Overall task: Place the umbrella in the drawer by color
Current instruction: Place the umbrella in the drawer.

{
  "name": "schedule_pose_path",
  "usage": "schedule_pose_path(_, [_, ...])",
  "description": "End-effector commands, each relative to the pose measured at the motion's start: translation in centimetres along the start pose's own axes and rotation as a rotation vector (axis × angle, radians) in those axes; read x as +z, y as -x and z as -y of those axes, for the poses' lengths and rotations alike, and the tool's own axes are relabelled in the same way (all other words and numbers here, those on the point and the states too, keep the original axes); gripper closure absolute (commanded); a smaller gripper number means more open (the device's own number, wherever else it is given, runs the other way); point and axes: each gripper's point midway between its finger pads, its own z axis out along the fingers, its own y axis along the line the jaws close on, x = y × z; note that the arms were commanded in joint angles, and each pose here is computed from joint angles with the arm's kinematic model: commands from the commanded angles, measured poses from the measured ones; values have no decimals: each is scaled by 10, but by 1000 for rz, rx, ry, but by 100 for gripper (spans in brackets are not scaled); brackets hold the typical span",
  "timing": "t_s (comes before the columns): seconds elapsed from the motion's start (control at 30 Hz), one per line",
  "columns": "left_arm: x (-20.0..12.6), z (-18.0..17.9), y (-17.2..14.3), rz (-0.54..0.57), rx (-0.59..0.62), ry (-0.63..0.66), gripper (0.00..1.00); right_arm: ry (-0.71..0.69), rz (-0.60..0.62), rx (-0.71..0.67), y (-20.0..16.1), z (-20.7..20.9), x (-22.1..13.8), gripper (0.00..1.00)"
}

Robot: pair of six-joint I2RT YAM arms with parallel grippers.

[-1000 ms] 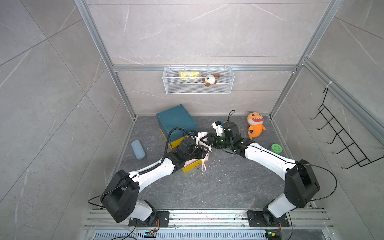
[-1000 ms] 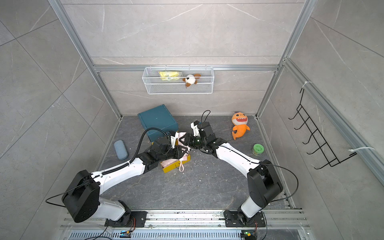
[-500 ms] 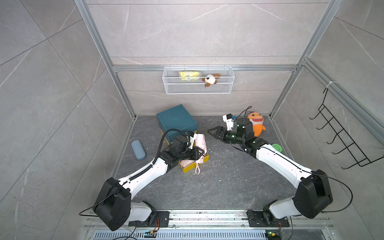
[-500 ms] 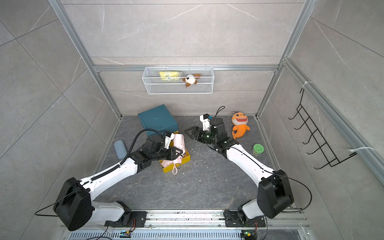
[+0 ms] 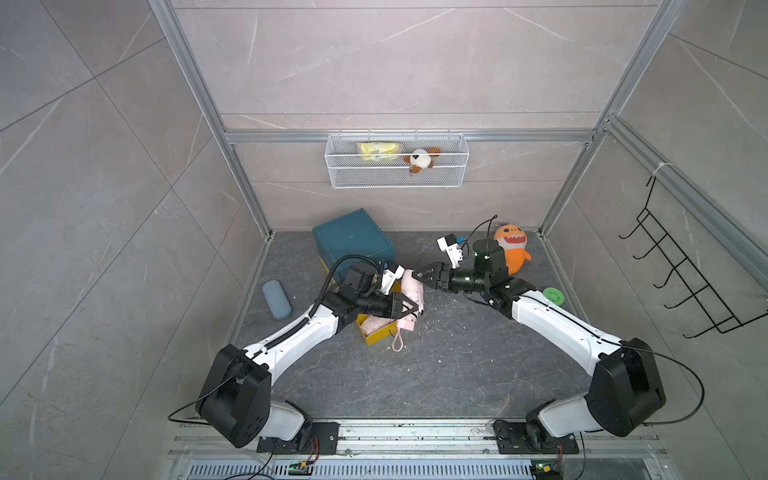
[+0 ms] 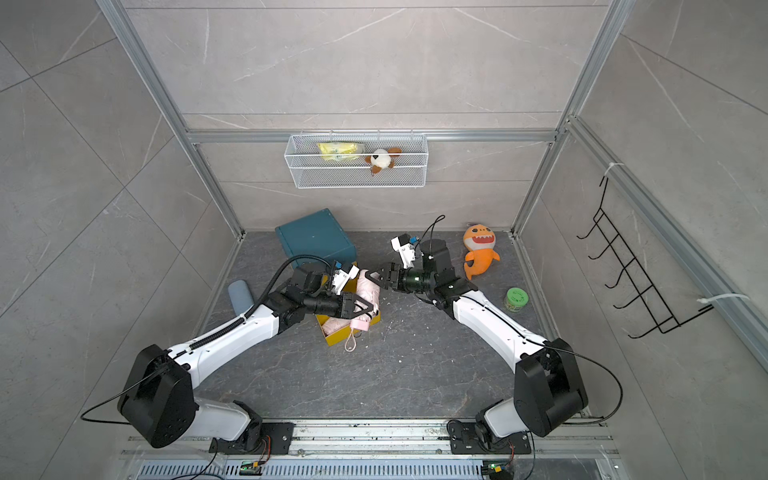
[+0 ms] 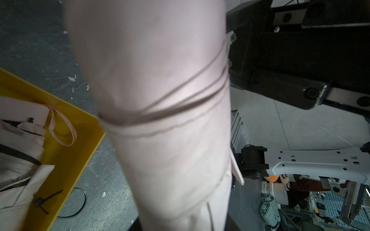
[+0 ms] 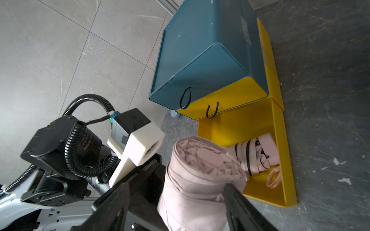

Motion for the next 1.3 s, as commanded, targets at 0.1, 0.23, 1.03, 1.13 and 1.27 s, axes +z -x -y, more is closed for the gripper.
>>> schedule_pose_path(0.1, [-9, 37, 22, 38, 117, -118, 71, -49, -68, -3, -23, 14, -1, 23])
schedule_pose_path(0.23, [-9, 39, 23, 40, 118, -126, 71, -61, -83, 7, -27, 20, 2, 24])
schedule_pose_path(1.03, [-13, 51, 17, 22, 126, -205, 70, 11, -141, 51, -41, 25, 38, 39])
schedule_pose_path(1.13, [-13, 51, 15, 20, 122, -204, 70, 3, -145, 48, -42, 26, 37, 47])
schedule_pose_path(1.27, [-15, 45, 15, 28, 104, -182, 59, -1, -139, 60, -42, 28, 38, 61])
